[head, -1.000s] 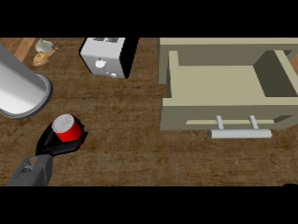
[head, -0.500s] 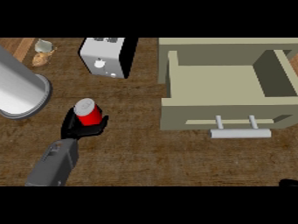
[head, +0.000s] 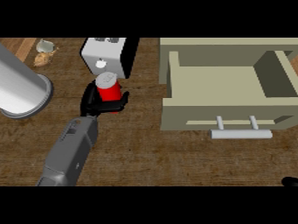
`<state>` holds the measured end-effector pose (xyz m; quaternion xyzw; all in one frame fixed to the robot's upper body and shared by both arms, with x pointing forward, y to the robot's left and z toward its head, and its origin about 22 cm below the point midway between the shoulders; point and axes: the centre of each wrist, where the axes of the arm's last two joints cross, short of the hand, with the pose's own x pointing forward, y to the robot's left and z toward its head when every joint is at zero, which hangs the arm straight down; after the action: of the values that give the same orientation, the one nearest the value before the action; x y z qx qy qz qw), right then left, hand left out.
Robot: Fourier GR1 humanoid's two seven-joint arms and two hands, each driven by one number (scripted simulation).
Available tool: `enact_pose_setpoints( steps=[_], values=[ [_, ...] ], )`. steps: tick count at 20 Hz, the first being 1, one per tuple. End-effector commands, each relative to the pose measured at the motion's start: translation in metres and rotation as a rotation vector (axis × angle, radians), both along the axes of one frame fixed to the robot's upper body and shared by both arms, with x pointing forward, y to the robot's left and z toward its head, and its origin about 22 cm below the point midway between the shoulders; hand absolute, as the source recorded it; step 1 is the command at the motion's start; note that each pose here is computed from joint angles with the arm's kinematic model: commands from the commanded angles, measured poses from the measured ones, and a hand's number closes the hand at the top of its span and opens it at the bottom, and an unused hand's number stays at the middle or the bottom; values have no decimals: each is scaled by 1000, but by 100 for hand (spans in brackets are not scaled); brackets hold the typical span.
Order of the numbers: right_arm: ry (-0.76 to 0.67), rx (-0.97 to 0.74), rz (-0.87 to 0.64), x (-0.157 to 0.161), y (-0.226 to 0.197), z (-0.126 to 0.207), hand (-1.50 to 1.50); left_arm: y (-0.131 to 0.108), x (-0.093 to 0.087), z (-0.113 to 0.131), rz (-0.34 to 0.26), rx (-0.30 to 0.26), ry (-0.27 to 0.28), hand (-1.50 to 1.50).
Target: Pick up the can, place it into the drawer and close the drawer
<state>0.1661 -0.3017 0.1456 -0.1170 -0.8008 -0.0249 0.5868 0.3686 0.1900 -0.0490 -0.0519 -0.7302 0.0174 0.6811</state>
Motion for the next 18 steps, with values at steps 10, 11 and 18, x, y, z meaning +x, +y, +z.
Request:
enact_pose_setpoints(
  steps=[10, 11, 18],
  values=[
    [3, 8, -16, -2, -5, 10, -150, -74, 43, 161, -108, 31, -82, 150],
    [-11, -18, -1, 0, -4, 11, -150, -83, 38, 155, -121, 22, -49, 150],
    [-7, -14, -15, -3, 6, 8, -150, -117, 43, 222, -109, 82, -92, 150]
  ],
)
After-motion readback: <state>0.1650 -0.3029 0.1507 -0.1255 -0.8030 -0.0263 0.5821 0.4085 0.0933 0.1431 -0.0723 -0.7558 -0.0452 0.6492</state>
